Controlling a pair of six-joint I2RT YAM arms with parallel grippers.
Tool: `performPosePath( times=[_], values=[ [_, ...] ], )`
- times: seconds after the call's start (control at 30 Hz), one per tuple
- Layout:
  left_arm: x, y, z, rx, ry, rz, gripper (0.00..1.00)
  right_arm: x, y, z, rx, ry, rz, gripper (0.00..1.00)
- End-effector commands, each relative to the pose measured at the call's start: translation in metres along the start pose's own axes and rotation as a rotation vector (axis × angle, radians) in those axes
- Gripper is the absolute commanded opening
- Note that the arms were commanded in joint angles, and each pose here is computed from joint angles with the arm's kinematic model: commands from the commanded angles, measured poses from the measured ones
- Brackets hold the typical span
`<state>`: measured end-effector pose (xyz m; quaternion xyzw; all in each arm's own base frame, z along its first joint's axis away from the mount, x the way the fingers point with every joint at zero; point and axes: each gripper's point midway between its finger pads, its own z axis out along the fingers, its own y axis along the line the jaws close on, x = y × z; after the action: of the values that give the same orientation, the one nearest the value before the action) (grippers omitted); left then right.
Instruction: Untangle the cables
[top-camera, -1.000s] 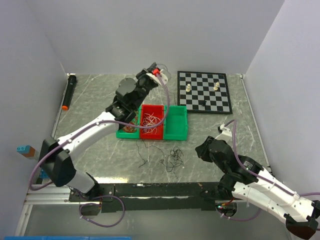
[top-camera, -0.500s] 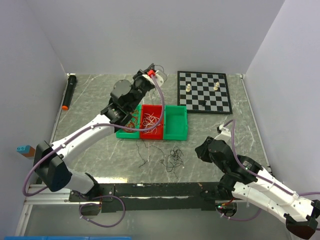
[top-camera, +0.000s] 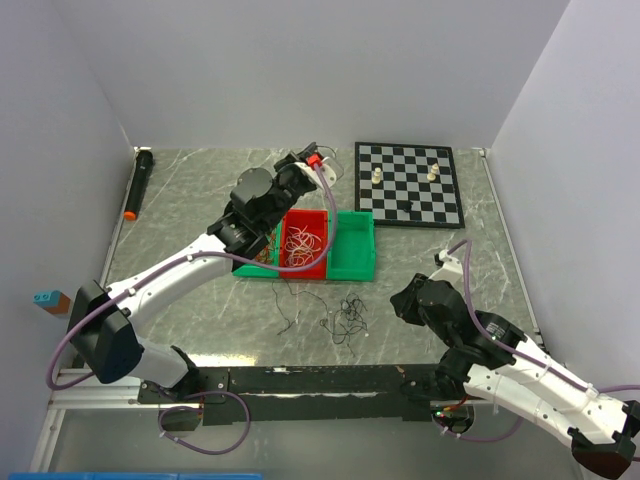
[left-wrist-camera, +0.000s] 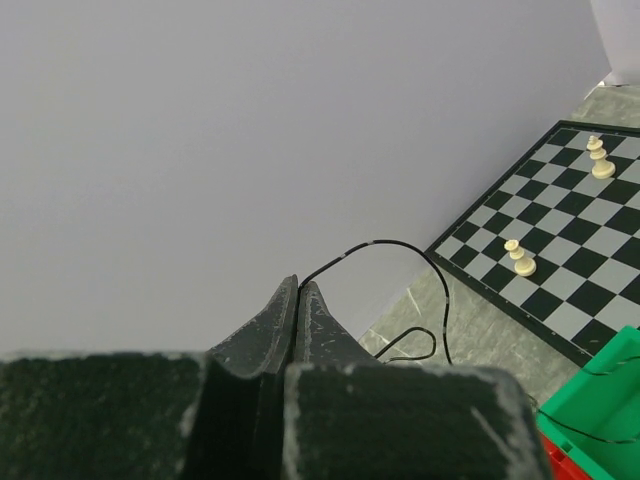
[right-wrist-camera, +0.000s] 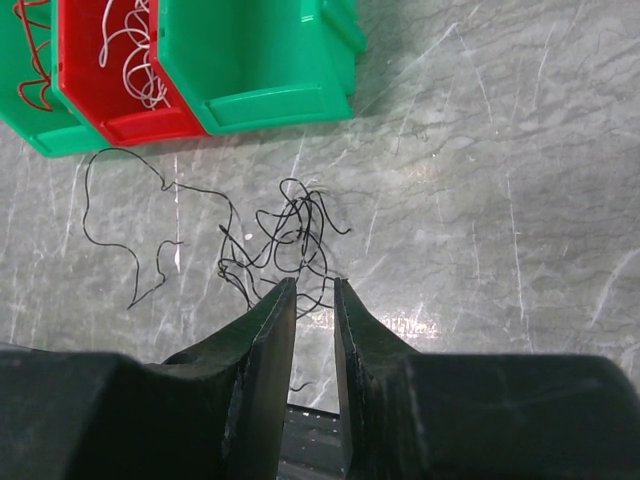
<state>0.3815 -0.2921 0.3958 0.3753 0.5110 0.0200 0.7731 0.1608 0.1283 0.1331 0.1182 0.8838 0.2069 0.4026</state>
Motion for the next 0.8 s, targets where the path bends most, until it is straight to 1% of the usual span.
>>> performPosePath(
  times=[0.0,0.4,0.77],
  values=[
    [-0.023,0.013,0.003,-0.031,-0.066,-0.007,0.01,-0.003,0.001,0.0,-0.007,-0.014,0.011,0.29],
    [-0.012,-0.012,-0.008,0.037,-0.04,0.009,0.01,-0.003,0.001,0.0,-0.013,-0.014,0.014,0.29],
    [0.014,-0.089,-0.001,0.201,0.014,-0.017,0.01,-0.002,0.0,0.0,-0.013,-0.022,0.024,0.29]
  ],
)
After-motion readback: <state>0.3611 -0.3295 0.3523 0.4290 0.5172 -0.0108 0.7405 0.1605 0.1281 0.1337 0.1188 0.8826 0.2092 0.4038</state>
